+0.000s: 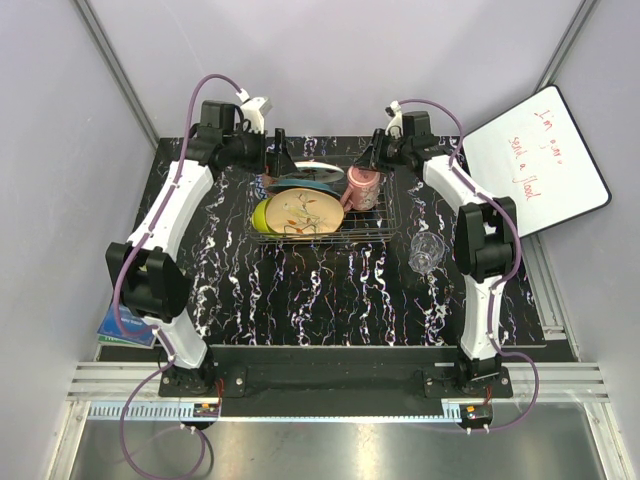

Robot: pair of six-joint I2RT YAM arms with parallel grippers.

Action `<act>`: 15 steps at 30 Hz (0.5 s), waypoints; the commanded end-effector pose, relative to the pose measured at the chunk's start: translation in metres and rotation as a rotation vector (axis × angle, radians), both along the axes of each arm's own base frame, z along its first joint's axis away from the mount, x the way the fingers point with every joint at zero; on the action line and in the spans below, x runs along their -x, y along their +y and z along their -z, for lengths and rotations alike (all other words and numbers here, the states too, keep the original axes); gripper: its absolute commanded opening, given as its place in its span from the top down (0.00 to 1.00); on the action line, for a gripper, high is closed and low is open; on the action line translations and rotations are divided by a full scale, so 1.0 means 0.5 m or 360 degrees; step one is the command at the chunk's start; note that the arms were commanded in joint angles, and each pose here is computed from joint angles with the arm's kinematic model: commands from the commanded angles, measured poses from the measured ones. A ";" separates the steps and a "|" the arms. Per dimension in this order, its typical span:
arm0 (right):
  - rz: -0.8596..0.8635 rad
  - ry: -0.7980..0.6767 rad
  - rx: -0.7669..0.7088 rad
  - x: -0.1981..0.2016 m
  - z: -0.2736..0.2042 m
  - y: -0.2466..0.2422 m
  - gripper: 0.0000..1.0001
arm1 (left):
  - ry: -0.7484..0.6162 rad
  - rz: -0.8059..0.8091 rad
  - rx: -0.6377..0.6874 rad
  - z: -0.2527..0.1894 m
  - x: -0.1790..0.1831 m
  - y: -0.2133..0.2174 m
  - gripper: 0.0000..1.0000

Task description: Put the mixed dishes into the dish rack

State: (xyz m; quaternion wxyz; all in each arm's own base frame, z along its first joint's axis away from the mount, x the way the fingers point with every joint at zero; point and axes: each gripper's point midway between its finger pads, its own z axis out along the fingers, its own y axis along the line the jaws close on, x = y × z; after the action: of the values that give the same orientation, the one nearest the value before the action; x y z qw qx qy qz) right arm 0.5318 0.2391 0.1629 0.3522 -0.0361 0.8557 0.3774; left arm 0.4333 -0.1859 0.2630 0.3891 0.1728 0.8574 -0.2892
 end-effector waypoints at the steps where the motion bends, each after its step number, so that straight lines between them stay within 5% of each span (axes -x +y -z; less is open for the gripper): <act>1: 0.0005 0.0003 0.0045 0.001 -0.004 0.004 0.70 | -0.0134 0.0032 0.0083 -0.064 0.006 -0.007 0.01; 7: 0.0014 -0.0092 0.0041 0.018 -0.070 -0.005 0.53 | -0.0136 0.0039 0.0100 -0.070 0.010 -0.009 0.01; 12: 0.0064 -0.0268 0.0087 0.051 -0.176 -0.032 0.27 | -0.0160 0.0039 0.0105 -0.084 0.017 -0.008 0.01; 15: 0.0126 -0.0410 0.0157 0.086 -0.241 -0.064 0.02 | -0.0198 0.0042 0.0101 -0.099 0.022 -0.006 0.01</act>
State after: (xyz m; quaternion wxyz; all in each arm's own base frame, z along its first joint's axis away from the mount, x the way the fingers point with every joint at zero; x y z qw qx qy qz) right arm 0.5110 0.2259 0.1992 0.3775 -0.0407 0.8568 0.3488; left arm 0.4328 -0.1894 0.2707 0.3964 0.1750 0.8497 -0.3004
